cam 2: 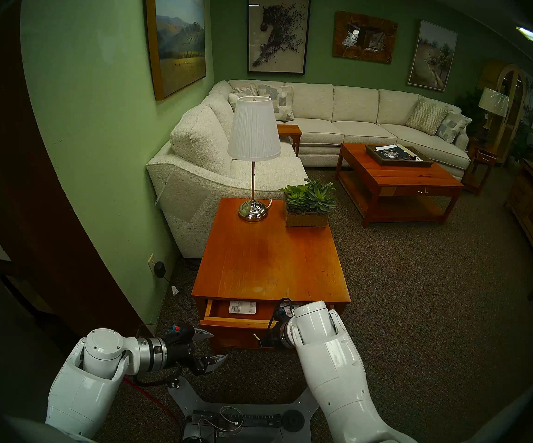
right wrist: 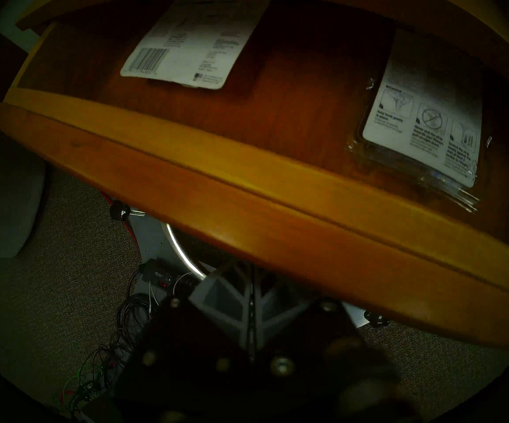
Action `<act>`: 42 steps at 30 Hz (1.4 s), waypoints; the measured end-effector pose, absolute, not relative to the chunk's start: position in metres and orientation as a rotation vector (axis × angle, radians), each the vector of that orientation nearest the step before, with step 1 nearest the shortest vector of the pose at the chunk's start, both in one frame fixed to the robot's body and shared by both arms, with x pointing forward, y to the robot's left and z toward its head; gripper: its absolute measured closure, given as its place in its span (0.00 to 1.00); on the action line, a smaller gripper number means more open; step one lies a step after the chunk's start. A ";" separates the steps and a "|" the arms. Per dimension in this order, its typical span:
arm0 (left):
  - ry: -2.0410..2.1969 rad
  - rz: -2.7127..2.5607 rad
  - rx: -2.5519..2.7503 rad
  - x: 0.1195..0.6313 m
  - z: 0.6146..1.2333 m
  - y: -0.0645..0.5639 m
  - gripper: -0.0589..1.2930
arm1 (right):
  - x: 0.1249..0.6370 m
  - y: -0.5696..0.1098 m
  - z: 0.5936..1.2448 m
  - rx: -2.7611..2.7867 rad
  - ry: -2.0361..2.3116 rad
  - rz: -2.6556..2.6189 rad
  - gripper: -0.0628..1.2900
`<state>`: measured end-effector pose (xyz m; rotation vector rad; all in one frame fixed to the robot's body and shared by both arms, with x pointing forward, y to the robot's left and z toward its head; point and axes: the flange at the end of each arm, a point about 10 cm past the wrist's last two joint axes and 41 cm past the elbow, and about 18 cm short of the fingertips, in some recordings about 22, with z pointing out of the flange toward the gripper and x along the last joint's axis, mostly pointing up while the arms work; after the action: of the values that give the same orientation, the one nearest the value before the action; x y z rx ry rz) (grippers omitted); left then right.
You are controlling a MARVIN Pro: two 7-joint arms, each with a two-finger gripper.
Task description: Open the drawer, take out the contents and close the drawer
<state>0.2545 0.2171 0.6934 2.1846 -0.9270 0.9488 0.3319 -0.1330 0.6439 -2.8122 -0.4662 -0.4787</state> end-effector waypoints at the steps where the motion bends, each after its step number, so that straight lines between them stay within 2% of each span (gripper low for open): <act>1: -0.928 0.948 2.183 0.255 0.693 0.217 0.04 | 0.329 -0.133 0.644 -2.812 -0.464 -0.479 0.98; 20: -0.930 0.949 2.181 0.256 0.694 0.217 0.04 | 0.302 -0.144 0.664 -2.858 -0.472 -0.509 0.98; 42: -0.910 0.944 2.180 0.261 0.689 0.214 0.04 | 0.312 -0.156 0.726 -2.745 -0.537 -0.712 0.98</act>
<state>0.2609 0.2143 0.6887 2.1802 -0.9098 0.9435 0.3123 -0.1563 0.7259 -2.7449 -0.5368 -0.7116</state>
